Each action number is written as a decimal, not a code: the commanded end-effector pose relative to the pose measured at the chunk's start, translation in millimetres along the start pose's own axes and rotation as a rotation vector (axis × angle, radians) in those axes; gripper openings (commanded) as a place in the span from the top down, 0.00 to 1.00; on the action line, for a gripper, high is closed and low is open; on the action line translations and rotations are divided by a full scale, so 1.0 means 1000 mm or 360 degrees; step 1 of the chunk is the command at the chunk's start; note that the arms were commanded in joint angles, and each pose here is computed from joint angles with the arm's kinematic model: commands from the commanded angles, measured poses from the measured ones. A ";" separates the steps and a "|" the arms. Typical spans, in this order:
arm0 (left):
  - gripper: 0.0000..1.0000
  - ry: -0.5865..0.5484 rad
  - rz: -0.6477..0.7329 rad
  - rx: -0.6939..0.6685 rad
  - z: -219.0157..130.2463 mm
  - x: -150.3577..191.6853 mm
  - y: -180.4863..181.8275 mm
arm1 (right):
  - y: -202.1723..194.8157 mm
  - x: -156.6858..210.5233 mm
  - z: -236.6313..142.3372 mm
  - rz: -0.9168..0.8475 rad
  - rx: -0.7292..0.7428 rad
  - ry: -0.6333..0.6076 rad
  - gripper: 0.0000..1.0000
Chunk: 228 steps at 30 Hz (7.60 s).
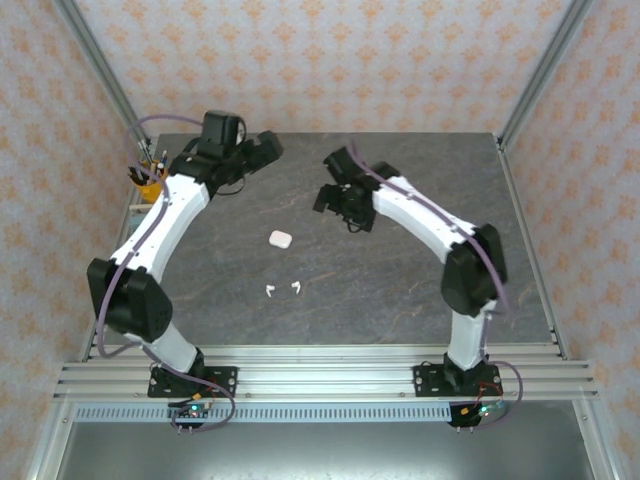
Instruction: Insert the wireless bluetooth earbuds into the charging case
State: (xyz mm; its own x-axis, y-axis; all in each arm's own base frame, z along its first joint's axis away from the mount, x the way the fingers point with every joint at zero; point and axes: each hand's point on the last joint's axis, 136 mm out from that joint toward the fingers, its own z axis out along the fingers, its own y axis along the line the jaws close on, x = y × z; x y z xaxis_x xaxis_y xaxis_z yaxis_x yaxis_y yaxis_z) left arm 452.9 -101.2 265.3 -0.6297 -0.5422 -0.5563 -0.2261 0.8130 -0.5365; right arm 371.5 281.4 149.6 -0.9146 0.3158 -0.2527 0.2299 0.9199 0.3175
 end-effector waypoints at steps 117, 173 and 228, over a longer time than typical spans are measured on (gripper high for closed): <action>0.00 0.0171 -0.0246 0.0283 0.007 0.079 0.003 | -0.134 0.021 0.083 -0.0488 0.0427 0.0381 0.21; 0.02 0.0350 0.0188 0.0600 0.063 0.206 -0.031 | -0.050 -0.030 0.045 0.0712 -0.0139 0.0051 0.54; 0.60 0.0101 -0.0057 0.0865 0.141 0.201 -0.090 | -0.033 -0.022 0.047 0.0899 -0.0268 0.0262 0.55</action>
State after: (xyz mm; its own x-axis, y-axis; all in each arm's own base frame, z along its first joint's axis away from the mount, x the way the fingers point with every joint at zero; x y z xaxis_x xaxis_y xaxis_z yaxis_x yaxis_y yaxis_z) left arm 433.8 -315.7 97.1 -0.7330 -0.4760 -0.4859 0.1537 0.5800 -0.8000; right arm 407.9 253.7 102.2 -0.7081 0.6979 0.1073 0.6400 0.5702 0.5150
